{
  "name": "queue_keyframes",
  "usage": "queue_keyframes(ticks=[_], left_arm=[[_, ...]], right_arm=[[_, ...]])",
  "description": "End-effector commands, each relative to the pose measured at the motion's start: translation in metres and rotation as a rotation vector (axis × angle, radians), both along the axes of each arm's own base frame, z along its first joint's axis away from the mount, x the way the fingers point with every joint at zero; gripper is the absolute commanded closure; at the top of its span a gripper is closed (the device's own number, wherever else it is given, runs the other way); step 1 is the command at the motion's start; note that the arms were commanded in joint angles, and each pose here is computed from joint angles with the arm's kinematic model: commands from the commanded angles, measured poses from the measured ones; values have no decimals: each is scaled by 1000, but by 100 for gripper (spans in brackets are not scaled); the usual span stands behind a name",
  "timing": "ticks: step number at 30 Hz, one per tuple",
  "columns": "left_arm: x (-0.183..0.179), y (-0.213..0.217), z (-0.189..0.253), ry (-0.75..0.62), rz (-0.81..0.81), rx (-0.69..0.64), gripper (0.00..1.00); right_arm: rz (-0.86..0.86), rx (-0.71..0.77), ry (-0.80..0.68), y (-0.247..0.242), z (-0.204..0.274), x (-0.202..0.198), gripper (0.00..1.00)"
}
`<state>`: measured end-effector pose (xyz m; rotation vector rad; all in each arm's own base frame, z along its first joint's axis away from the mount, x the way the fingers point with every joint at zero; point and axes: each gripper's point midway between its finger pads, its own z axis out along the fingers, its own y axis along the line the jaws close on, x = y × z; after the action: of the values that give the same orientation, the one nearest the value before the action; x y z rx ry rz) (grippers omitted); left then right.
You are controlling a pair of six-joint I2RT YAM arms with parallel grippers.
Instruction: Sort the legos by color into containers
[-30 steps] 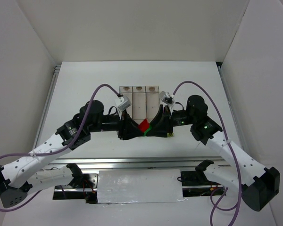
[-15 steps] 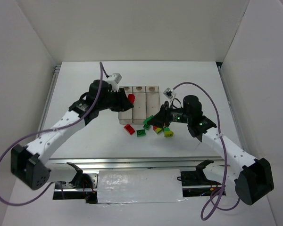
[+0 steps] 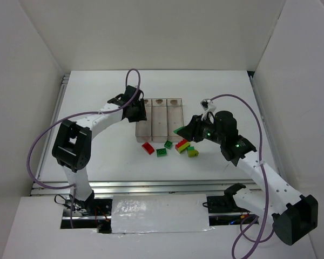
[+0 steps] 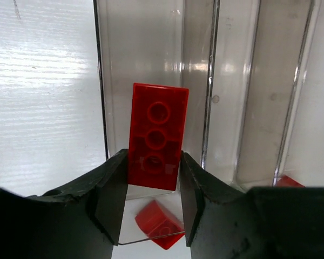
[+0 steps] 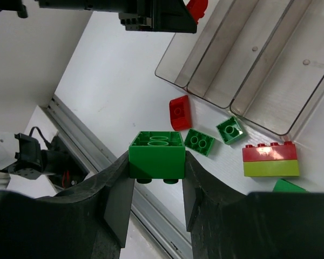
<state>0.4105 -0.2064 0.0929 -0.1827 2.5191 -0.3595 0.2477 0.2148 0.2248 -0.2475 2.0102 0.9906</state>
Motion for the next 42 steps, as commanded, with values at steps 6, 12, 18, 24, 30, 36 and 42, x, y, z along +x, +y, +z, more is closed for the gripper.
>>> queue_keyframes(ticks=[6,12,18,24,30,36,42], left_arm=[[7,-5,24,-56,15,-68,0],[-21,16,81,-174,71,-96,0],[-84,59,89,-189,198,-86,1],[-137,101,106,-208,215,34,0],[-165,130,131,-249,147,161,0],[-166,140,127,-303,125,209,0],[-162,144,122,-285,133,209,1]], right_arm=[[-94,-95,59,-3,-6,29,100],[-189,-193,93,23,3,71,91],[-283,-399,175,50,-24,125,90],[-278,-495,237,72,-61,153,84],[-262,-506,250,83,-75,155,55],[-269,-508,243,85,-72,151,14],[-293,-464,213,79,-54,129,0]])
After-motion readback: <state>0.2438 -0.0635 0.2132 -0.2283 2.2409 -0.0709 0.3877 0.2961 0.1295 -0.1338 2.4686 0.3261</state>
